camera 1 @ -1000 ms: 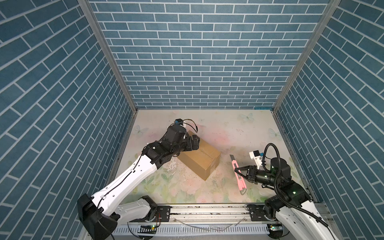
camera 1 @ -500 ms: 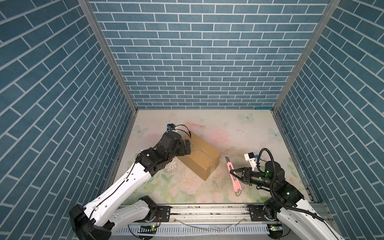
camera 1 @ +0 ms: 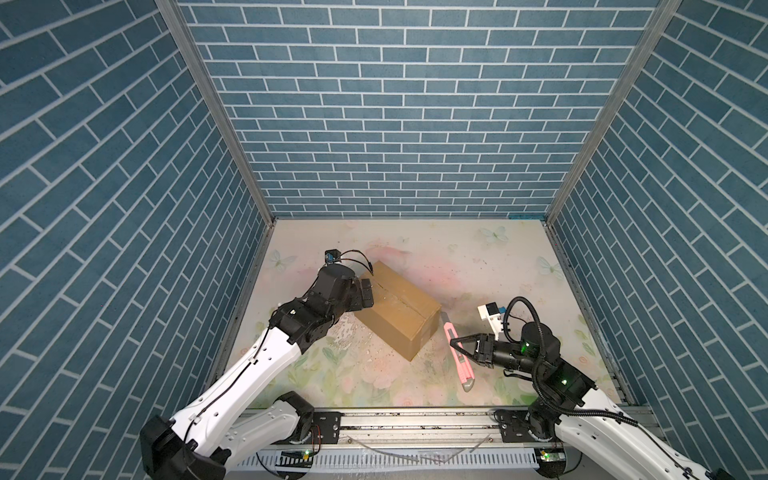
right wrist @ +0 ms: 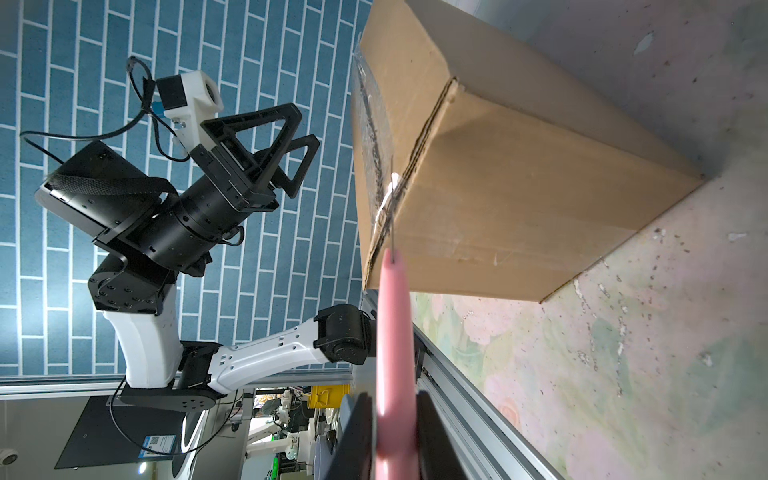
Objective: Unpack the express box
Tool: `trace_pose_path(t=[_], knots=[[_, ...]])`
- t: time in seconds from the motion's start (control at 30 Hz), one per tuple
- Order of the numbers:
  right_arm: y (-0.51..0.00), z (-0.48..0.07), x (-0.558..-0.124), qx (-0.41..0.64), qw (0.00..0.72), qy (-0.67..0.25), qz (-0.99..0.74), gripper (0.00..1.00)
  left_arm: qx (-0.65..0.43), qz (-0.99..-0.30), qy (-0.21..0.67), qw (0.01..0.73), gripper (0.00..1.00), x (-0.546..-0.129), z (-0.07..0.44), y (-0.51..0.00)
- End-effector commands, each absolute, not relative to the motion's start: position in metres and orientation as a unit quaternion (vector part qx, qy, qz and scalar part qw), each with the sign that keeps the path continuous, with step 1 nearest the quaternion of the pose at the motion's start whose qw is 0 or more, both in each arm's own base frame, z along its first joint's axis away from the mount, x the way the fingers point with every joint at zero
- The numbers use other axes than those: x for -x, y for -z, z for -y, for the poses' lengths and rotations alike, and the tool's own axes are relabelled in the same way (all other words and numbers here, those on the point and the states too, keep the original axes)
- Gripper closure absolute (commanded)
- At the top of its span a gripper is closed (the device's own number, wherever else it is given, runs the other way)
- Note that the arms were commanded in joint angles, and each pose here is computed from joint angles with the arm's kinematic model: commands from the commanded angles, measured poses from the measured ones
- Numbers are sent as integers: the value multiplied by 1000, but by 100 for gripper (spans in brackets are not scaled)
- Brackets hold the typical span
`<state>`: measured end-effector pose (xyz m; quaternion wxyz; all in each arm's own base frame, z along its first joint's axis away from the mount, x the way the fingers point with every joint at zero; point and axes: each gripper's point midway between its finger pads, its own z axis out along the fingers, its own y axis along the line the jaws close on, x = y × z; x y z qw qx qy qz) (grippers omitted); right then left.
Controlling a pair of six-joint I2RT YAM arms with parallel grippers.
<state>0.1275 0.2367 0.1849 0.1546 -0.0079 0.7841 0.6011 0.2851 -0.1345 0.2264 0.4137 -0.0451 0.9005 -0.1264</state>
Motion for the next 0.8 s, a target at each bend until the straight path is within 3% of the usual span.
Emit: trace_pose_path(t=[0.0,0.77], knots=[[-184,-240,-130,2,159,-611,-775,100,44,-899,127,417,0,-287,131,-223],[-176,-249,-132,3,151,-616,-773,100,58,-897,157,410,0,-295,137,-211]])
